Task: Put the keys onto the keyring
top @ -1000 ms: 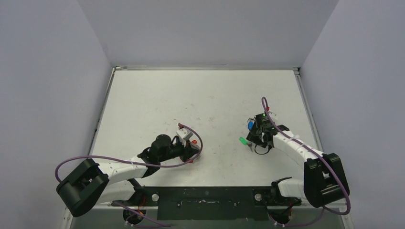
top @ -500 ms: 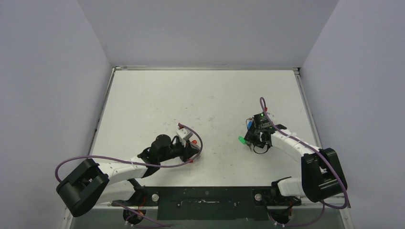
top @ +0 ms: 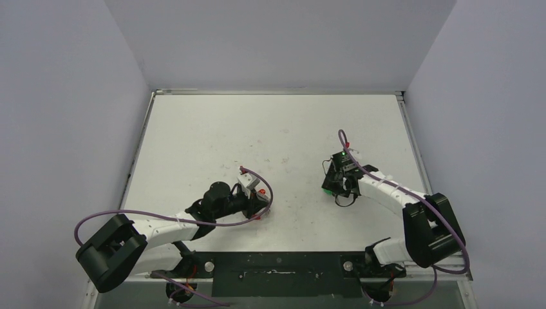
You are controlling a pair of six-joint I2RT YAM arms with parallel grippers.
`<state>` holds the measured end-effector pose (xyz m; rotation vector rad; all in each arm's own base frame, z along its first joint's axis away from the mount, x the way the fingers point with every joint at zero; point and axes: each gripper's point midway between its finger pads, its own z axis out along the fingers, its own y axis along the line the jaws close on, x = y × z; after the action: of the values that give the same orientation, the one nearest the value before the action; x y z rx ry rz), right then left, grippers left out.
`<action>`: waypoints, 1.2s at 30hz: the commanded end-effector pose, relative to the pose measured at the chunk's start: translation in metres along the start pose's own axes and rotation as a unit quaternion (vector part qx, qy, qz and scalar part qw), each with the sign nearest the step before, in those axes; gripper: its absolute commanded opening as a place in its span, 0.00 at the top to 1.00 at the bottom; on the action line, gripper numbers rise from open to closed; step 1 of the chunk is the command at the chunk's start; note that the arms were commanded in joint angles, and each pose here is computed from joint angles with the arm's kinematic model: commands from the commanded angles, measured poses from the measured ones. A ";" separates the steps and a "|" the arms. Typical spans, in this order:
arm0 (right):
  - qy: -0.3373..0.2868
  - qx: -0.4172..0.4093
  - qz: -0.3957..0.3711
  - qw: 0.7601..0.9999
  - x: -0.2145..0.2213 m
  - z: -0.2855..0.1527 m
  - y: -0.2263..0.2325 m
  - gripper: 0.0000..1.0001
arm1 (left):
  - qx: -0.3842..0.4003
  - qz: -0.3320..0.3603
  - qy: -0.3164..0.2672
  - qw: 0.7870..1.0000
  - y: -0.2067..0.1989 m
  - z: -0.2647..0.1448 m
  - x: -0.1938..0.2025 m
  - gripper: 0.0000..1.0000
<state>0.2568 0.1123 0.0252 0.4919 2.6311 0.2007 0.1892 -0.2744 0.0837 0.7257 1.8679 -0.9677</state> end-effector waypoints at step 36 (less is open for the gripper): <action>0.004 -0.060 -0.283 0.957 0.020 -0.002 0.100 1.00 | 0.009 0.007 -0.031 0.999 -0.003 0.001 -0.015 1.00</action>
<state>0.2640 0.1881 0.0267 -0.1720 2.6715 0.0916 0.1893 -0.2743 0.0838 0.7251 1.8656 -0.9679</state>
